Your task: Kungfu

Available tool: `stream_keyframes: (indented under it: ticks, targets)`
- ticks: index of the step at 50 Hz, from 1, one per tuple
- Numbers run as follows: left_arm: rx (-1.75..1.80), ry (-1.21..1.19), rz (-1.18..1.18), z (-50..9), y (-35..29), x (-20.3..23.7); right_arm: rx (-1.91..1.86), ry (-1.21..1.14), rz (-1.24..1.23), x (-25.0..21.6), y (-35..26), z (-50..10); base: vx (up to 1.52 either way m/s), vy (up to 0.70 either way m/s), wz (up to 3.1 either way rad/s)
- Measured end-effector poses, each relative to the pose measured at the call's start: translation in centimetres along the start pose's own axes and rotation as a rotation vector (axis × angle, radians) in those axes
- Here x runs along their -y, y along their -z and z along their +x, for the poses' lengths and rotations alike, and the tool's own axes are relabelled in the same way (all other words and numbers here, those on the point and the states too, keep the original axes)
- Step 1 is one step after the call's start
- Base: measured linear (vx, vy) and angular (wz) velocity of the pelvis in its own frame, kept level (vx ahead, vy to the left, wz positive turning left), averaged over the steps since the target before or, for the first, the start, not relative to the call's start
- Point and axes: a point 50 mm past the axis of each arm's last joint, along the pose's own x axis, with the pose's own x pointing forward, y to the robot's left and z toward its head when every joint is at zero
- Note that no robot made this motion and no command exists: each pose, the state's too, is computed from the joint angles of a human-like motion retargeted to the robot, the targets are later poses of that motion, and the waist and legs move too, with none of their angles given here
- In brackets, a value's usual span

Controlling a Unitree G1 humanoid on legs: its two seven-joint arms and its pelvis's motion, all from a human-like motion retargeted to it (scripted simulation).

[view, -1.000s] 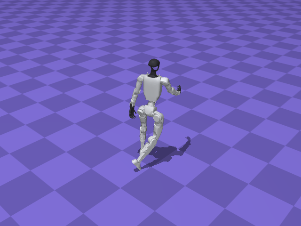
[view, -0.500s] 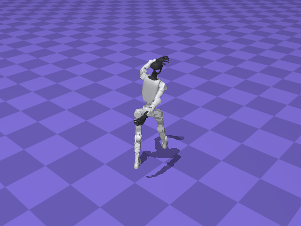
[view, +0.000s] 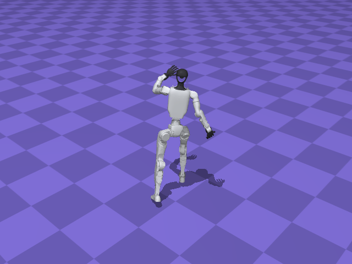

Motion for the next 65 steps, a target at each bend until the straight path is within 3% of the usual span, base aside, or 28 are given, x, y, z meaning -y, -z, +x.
stream_keyframes:
  ticks: [5,11,15,18,20,22,25,30,33,44,52,57,62,65]
  targets:
    - [-0.156,-0.04,-0.355,-2.6,-4.9,4.2,0.155,-0.345,-0.034,-5.8,-11.9,2.5,-0.22,-0.28,1.84]
    - [-0.419,0.209,-0.687,-9.0,-13.2,10.0,0.241,-0.812,-0.32,-17.7,-20.5,1.7,-0.4,-0.21,2.56]
    - [-0.673,0.459,-0.88,-15.6,-21.7,12.2,0.186,-1.175,-0.409,-27.6,-18.3,2.7,-0.36,-0.23,1.72]
    - [-0.936,0.657,-0.855,-22.4,-26.9,11.4,-0.14,-1.377,-0.457,-35.4,-10.1,6.5,-0.14,0.06,0.3]
    - [-1.072,0.786,-0.825,-25.6,-29.1,10.5,-0.435,-1.36,-0.557,-37.6,-4.1,7.7,-0.21,-0.04,0.13]
    - [-1.132,0.904,-0.81,-27.7,-30.1,9.9,-0.625,-1.227,-0.649,-37.1,-0.7,8.2,-0.17,0.11,0.23]
    - [-1.208,0.994,-0.751,-29.3,-30.6,9.3,-0.613,-1.106,-0.675,-37.2,4.3,8.4,0.01,0.21,0.38]
    - [-1.246,1.012,-0.631,-31.2,-29.9,7.9,-0.828,-1.131,-0.298,-35.7,11.4,5.9,0.14,0.07,0.13]
    - [-1.257,1.064,-0.611,-32.1,-29.8,7.5,-0.923,-1.167,-0.254,-34.5,11.3,5.6,0.2,0.07,-0.16]
    - [-1.371,1.03,-0.521,-32.3,-28.4,7.0,-0.527,-1.05,-0.687,-34.5,4.7,9.1,0.21,0.04,0.21]
    - [-1.69,0.915,-0.609,-34.2,-29.1,4.3,-0.468,-1.358,-0.921,-41.0,3.5,6.3,0.4,0.41,0.37]
    - [-1.854,0.827,-0.542,-36.2,-28.3,1.7,-0.32,-1.622,-0.998,-46.4,4.3,2.5,0.55,0.58,0.44]
    - [-1.903,0.633,-0.562,-37.9,-22.0,0.4,0.022,-1.806,-1.012,-51.3,2.7,-1.8,0.6,0.57,1.09]
    - [-1.831,0.485,-0.695,-37.6,-15.5,0.5,0.317,-1.865,-1.023,-52.7,0.1,-4.2,0.66,0.44,2.42]
